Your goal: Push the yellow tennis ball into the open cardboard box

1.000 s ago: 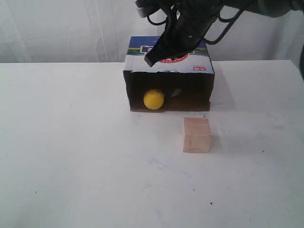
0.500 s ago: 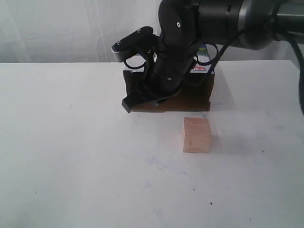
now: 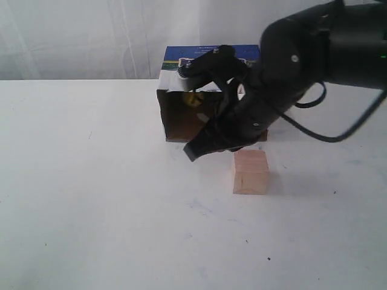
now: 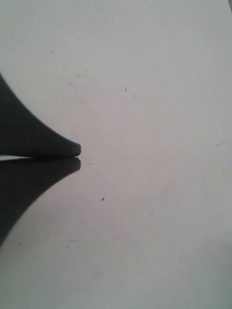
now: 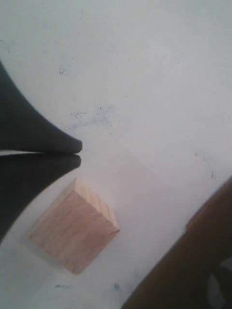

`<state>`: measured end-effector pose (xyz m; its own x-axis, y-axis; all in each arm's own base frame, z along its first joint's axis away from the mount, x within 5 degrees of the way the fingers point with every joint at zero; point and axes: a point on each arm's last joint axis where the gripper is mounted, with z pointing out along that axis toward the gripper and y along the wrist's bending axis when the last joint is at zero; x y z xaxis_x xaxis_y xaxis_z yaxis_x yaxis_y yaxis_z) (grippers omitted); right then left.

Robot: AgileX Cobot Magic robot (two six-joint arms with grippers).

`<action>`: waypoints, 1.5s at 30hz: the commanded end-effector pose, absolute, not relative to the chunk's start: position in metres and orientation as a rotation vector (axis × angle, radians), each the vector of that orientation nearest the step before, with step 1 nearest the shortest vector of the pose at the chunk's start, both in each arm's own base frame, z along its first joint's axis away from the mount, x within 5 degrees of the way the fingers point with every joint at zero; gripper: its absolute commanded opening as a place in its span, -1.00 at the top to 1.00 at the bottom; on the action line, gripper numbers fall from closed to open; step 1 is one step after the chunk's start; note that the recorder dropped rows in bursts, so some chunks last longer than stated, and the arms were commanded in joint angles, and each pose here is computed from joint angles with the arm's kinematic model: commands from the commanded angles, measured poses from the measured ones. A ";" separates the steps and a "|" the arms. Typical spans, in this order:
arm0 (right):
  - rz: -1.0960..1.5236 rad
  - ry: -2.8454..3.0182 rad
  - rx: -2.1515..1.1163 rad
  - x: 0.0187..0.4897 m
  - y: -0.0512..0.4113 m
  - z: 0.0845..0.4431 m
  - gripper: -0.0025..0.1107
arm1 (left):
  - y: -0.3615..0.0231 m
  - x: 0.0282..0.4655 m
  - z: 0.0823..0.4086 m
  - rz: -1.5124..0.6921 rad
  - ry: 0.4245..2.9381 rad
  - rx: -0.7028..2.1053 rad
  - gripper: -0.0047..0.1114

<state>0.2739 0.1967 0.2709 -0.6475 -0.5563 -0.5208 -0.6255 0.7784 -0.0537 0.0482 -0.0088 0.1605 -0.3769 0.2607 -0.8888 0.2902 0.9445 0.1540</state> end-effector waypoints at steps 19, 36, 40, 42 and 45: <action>0.366 1.924 -0.619 0.141 0.096 0.254 0.96 | -0.009 0.048 0.159 -0.032 1.986 0.405 0.92; 0.382 1.777 -0.387 0.067 0.035 0.190 0.96 | -0.009 0.048 0.159 -0.032 1.986 0.405 0.92; 0.315 1.802 -0.432 0.061 0.030 0.186 0.96 | -0.009 0.048 0.159 -0.032 1.986 0.405 0.92; 0.286 1.789 -0.445 0.059 0.029 0.186 0.96 | -0.009 0.048 0.159 -0.032 1.986 0.405 0.92; 0.273 1.784 -0.424 0.056 0.026 0.185 0.96 | -0.009 0.048 0.159 -0.032 1.986 0.405 0.92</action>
<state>0.0578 0.0278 0.1876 -0.2097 -0.1339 -0.9686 -0.4388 0.8981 -0.0291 0.0482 -0.0088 0.1605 -0.3769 0.2607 -0.8888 0.2902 0.9445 0.1540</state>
